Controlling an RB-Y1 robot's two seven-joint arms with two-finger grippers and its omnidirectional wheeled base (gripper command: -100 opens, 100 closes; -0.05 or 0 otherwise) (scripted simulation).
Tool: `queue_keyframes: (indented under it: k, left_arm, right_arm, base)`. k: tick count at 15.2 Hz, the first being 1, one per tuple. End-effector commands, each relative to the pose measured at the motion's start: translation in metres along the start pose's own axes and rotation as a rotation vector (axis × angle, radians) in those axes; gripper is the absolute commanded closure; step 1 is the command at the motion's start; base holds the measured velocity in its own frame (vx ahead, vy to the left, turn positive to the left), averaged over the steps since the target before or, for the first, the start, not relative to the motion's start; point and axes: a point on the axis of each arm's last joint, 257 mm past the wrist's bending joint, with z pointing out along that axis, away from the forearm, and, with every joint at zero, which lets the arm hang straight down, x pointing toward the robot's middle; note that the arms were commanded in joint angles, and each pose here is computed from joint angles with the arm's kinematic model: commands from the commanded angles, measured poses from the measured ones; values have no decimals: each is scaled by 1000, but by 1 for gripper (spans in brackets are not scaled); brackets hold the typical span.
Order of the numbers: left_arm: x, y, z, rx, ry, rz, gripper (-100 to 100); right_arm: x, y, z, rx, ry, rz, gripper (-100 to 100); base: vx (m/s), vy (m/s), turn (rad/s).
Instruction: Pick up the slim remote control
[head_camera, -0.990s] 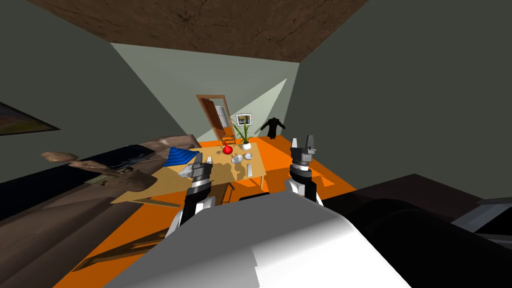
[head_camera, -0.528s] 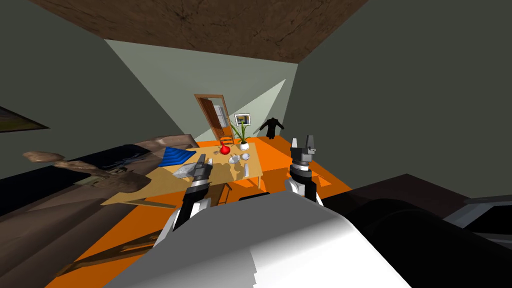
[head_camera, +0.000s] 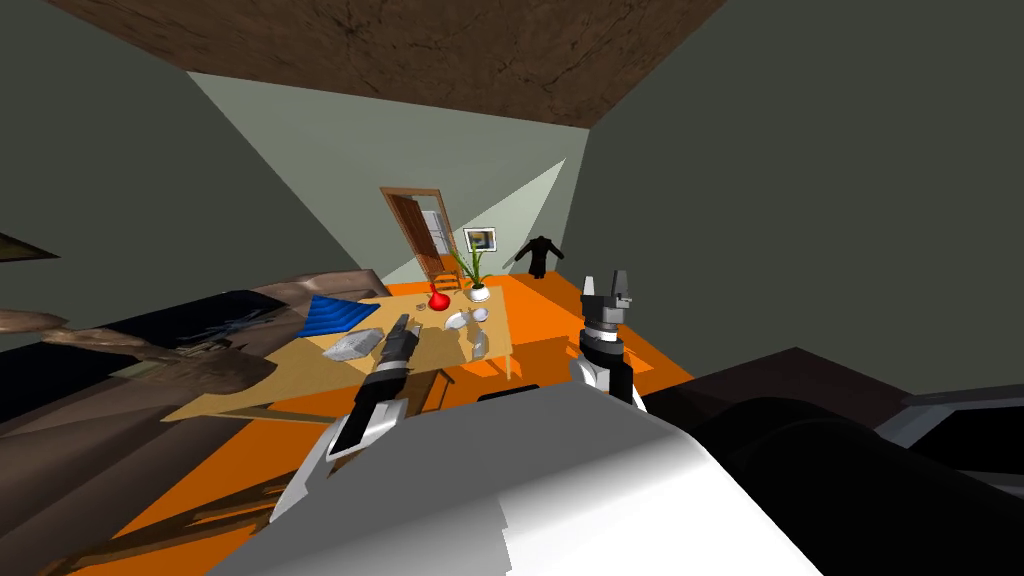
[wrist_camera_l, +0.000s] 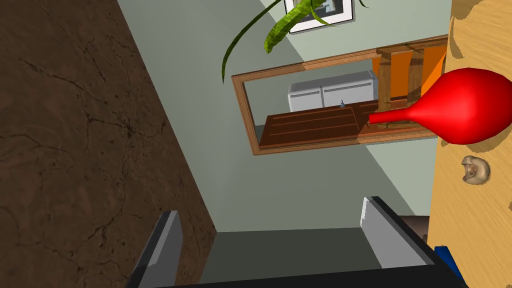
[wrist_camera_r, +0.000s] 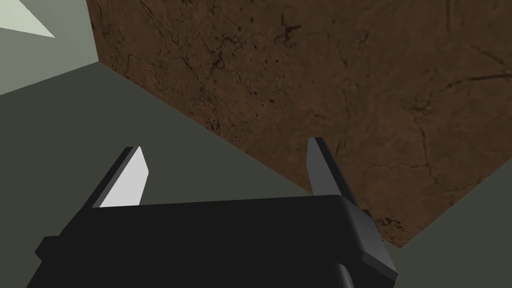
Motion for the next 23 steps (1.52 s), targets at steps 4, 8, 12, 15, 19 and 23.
queue_keyframes:
  k: [4, 8, 12, 15, 19, 23]
  left_arm:
    - [-38, 53, -3, -158, -46, -20, -100]
    - [-72, 93, -10, -286, -103, -47, -100]
    - [-92, 118, -17, -368, -143, -65, -100]
    - [-111, 137, -25, -433, -184, -87, -100]
    - [-149, 173, -44, -553, -274, -139, -100]
    - [-168, 192, -58, -622, -327, -171, -100]
  right_arm:
    - [0, 0, 0, 0, 0, 0, 0]
    - [0, 0, 0, 0, 0, 0, 0]
    - [0, 0, 0, 0, 0, 0, 0]
    - [0, 0, 0, 0, 0, 0, 0]
    - [0, 0, 0, 0, 0, 0, 0]
    - [0, 0, 0, 0, 0, 0, 0]
  base:
    - [7, -182, -28]
    - [28, -185, -28]
    - [11, -160, -19]
    - [32, -152, -23]
    - [62, -151, -32]
    - [43, -130, -15]
